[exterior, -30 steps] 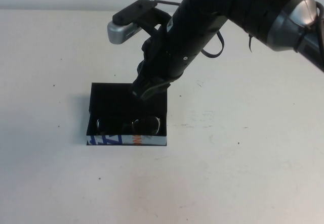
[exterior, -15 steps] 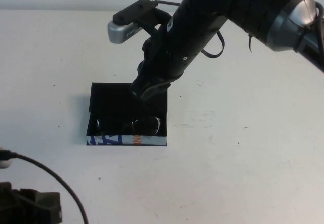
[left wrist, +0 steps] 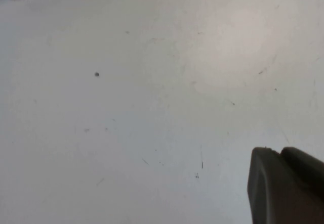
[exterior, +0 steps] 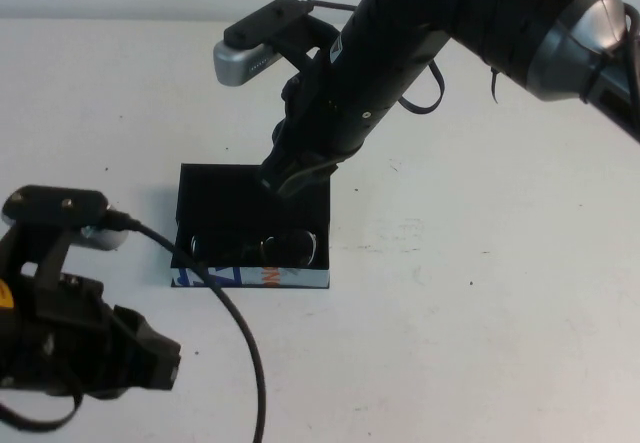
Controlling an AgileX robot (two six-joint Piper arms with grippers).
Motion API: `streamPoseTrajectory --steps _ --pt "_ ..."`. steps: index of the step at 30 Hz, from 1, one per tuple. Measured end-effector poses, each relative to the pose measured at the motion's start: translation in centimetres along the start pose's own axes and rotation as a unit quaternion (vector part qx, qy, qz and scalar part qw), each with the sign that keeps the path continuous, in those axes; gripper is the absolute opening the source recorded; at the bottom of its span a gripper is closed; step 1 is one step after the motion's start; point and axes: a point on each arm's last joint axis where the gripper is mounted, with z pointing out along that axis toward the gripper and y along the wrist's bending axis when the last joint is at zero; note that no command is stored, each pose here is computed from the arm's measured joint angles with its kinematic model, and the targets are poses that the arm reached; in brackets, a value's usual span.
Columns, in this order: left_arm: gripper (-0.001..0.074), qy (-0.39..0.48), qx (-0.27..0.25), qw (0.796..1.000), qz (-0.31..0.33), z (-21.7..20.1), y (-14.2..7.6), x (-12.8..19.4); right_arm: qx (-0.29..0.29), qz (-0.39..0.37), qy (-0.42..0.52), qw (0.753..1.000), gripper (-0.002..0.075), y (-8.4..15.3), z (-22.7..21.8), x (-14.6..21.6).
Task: Return glasses to glasses case
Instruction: Close the glasses case
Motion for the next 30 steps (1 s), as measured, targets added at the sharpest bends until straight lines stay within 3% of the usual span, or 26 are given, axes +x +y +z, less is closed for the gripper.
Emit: streamPoseTrajectory --steps 7,14,21,30 --pt "0.0000 -0.003 -0.005 1.000 -0.008 -1.3 2.2 -3.7 0.000 0.007 0.000 1.000 -0.0011 0.0 0.0 0.0" --pt "0.0000 -0.023 -0.009 0.999 -0.030 -0.3 5.9 -4.3 0.001 0.010 0.000 1.000 -0.0011 0.0 0.0 0.0" --pt "0.0000 -0.075 0.063 0.995 0.007 4.1 5.5 -2.7 0.011 0.045 -0.009 0.999 -0.0011 -1.2 -0.4 0.2" --pt "0.0000 -0.098 0.081 0.992 0.009 8.1 6.5 -3.1 0.024 0.059 -0.041 0.997 -0.0011 -1.6 -0.4 -0.4"
